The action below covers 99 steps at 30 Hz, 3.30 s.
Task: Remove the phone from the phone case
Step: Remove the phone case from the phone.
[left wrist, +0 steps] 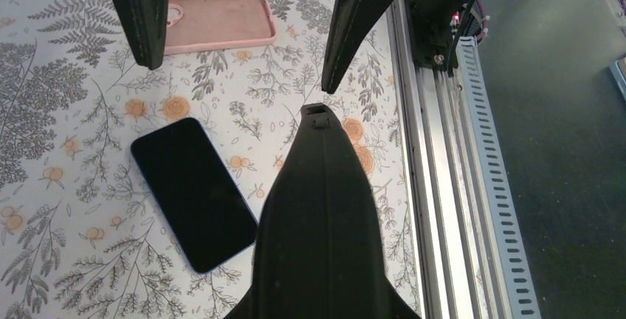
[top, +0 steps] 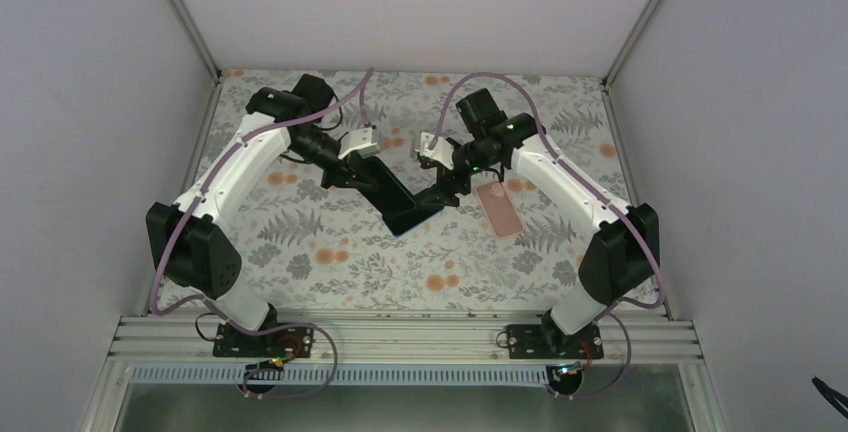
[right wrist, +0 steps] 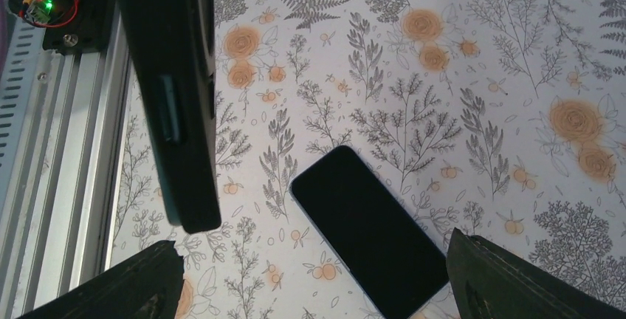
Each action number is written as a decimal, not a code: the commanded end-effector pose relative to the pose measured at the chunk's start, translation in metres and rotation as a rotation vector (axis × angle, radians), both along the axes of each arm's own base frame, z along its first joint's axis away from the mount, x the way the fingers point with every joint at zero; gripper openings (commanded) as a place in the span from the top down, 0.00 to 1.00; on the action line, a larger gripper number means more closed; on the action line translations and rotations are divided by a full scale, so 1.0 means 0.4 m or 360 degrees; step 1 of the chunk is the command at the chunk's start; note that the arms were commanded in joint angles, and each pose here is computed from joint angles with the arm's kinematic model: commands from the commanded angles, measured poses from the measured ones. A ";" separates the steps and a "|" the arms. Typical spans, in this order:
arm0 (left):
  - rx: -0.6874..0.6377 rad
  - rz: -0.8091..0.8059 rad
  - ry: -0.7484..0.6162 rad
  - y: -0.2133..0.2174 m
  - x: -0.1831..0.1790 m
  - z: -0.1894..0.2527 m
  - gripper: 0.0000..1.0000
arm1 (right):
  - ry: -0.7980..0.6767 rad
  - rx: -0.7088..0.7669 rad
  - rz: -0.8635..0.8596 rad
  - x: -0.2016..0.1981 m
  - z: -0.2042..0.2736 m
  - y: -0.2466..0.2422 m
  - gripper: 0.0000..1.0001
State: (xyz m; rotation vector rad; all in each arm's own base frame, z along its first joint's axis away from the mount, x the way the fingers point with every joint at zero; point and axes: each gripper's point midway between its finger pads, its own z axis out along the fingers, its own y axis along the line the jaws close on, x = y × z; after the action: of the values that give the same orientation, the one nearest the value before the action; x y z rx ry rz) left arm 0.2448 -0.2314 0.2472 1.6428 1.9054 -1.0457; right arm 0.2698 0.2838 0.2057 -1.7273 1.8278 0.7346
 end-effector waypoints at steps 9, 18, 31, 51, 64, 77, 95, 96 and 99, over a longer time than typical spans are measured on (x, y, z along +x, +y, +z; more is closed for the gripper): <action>-0.0134 -0.0034 -0.0056 -0.015 -0.009 0.061 0.98 | 0.0038 0.0050 0.0027 0.009 0.010 0.029 0.12; -0.0129 -0.0031 -0.0055 -0.014 -0.007 0.058 0.98 | 0.0076 0.0059 0.0074 -0.017 0.004 0.031 0.12; -0.0142 -0.0036 -0.0054 -0.016 -0.011 0.062 0.98 | 0.0057 0.0053 0.0061 -0.008 -0.008 0.041 0.13; -0.0444 -0.0135 -0.0024 -0.040 -0.073 0.145 0.98 | -0.0228 0.0010 -0.0240 0.182 -0.012 0.074 0.10; -0.0552 -0.0177 0.0067 -0.055 -0.076 0.134 0.98 | -0.0113 0.0120 0.0099 0.034 0.051 0.229 0.10; -0.0506 -0.0142 0.0025 -0.045 -0.043 0.125 0.98 | 0.0261 0.0570 0.0684 -0.145 0.231 0.302 0.14; -0.0261 0.0368 -0.0284 0.033 0.270 0.083 0.98 | 0.0633 0.0773 0.0804 -0.232 0.309 0.275 0.70; -0.0246 0.0388 -0.0316 0.033 0.275 0.081 0.98 | 0.0646 0.0777 0.0800 -0.231 0.312 0.278 0.83; -0.0216 0.0479 -0.0413 0.046 0.304 0.101 0.98 | 0.0671 0.0724 0.0712 -0.204 0.295 0.296 0.97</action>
State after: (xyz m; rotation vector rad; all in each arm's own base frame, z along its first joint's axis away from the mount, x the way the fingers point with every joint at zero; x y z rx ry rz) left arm 0.2822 -0.2037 0.2686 1.3503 2.0262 -1.1110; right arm 0.2742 0.3627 0.2350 -1.7988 1.7473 1.1133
